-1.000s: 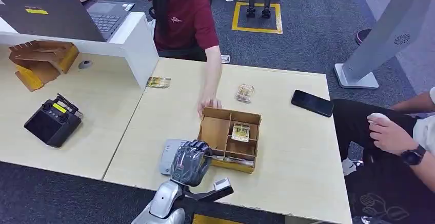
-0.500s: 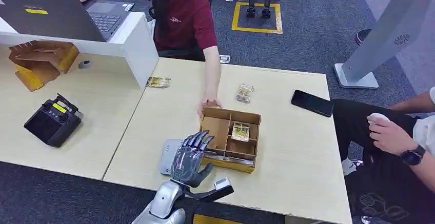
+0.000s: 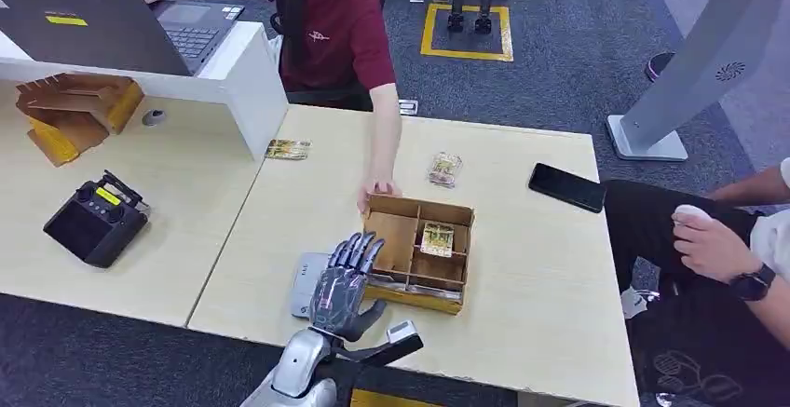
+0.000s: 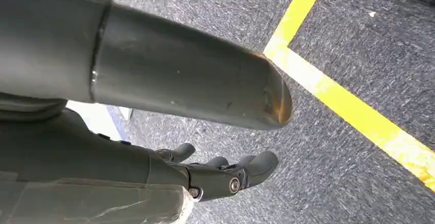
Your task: Pass the card to the sensor for recognition and then transmit it.
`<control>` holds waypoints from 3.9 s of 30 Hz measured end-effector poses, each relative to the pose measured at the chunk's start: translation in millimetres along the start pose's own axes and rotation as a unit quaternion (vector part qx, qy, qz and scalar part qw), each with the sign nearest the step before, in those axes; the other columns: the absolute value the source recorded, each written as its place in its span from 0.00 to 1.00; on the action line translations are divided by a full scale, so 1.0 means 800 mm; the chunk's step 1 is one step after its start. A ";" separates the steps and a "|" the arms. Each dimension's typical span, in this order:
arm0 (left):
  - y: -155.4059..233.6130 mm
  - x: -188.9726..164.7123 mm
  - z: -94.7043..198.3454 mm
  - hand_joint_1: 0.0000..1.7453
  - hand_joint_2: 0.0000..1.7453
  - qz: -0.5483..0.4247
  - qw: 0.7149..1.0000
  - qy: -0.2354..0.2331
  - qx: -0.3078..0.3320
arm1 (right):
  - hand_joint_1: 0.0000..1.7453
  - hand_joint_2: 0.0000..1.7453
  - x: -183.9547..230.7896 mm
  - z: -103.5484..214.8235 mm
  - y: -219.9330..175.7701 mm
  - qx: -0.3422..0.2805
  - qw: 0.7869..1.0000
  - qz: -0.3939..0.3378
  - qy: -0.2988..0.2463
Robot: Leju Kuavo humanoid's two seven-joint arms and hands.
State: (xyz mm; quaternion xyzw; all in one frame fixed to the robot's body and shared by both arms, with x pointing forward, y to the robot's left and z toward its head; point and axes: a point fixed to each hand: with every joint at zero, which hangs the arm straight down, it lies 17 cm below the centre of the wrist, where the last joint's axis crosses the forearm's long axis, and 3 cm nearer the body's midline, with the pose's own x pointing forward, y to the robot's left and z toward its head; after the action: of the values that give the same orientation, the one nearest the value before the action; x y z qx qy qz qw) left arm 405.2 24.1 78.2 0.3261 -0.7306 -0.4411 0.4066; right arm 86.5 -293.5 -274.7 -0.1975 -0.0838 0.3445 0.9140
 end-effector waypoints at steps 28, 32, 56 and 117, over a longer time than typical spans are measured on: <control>-0.001 0.007 -0.005 1.00 1.00 0.011 1.000 -0.004 -0.001 | 0.00 0.00 -0.001 0.000 -0.001 -0.001 1.000 0.000 0.003; 0.003 0.008 -0.010 0.95 1.00 0.010 1.000 -0.008 0.002 | 0.00 0.00 -0.001 0.000 -0.001 -0.001 1.000 0.000 0.003; -0.001 0.013 -0.006 0.98 1.00 0.023 1.000 -0.010 -0.002 | 0.00 0.00 -0.001 0.000 -0.001 -0.001 1.000 -0.001 0.003; 0.174 -0.113 -0.065 0.00 1.00 -0.071 0.983 0.061 0.160 | 0.00 0.00 0.000 0.000 -0.001 -0.005 1.000 -0.010 0.006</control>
State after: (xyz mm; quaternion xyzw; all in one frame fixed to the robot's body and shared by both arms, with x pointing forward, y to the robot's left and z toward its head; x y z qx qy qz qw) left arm 475.9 135.7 192.0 0.4644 -0.7406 -0.3251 0.3608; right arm 87.3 -293.9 -273.9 -0.2035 -0.0823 0.3340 0.9166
